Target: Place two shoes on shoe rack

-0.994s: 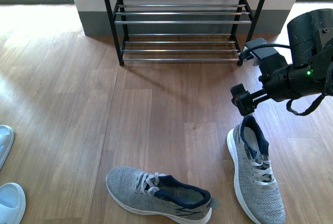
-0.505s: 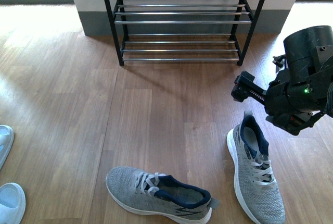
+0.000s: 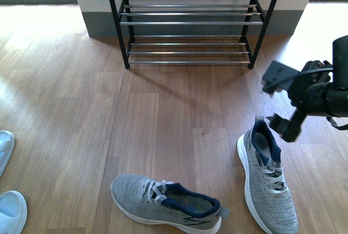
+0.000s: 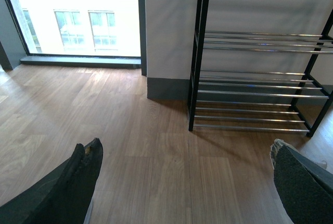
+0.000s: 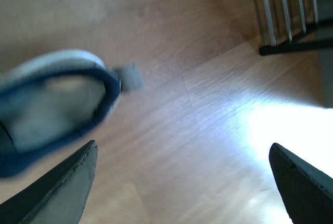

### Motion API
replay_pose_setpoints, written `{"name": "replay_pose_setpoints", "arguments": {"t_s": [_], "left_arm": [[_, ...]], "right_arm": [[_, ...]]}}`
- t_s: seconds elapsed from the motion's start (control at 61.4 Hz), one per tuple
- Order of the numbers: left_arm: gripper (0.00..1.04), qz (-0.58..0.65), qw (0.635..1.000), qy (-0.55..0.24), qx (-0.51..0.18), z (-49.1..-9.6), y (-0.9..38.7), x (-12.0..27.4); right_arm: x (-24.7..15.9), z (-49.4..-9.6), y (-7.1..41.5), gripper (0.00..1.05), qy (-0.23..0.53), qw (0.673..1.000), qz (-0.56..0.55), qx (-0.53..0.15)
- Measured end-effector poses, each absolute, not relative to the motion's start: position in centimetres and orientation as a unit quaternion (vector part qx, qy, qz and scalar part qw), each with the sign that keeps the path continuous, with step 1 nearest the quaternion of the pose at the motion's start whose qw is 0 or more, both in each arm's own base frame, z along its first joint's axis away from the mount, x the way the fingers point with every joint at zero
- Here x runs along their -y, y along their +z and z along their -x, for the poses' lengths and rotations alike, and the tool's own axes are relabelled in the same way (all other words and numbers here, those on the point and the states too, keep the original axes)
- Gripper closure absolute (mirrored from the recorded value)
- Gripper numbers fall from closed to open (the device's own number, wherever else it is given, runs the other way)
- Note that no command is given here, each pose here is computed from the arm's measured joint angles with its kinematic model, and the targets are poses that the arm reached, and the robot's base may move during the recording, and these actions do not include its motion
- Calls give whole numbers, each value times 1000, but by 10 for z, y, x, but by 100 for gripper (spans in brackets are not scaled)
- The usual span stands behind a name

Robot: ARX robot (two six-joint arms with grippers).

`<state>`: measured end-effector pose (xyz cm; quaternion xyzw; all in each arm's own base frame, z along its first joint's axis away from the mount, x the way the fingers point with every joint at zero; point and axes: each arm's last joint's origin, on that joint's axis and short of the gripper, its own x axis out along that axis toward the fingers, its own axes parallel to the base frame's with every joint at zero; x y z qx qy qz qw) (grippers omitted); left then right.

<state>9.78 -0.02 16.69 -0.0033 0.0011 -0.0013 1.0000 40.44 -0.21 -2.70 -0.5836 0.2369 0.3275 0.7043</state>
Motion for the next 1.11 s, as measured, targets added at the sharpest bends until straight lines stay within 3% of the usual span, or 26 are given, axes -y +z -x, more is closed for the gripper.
{"name": "replay_pose_setpoints", "arguments": {"t_s": [0.147,0.44,0.798,0.945,1.108], "left_arm": [[9,3,1000,-1,-1,-98,167,0],[9,3,1000,-1,-1,-98,167,0],[9,3,1000,-1,-1,-98,167,0],[9,3,1000,-1,-1,-98,167,0],[9,3,1000,-1,-1,-98,167,0]], "right_arm": [[27,-402,-45,9,413,524,731,-144],[54,-392,-84,9,455,542,681,-187],[55,-397,-84,9,450,544,684,-183],[46,-406,-92,9,445,547,694,-145],[-3,-416,-118,9,444,530,720,-61]]}}
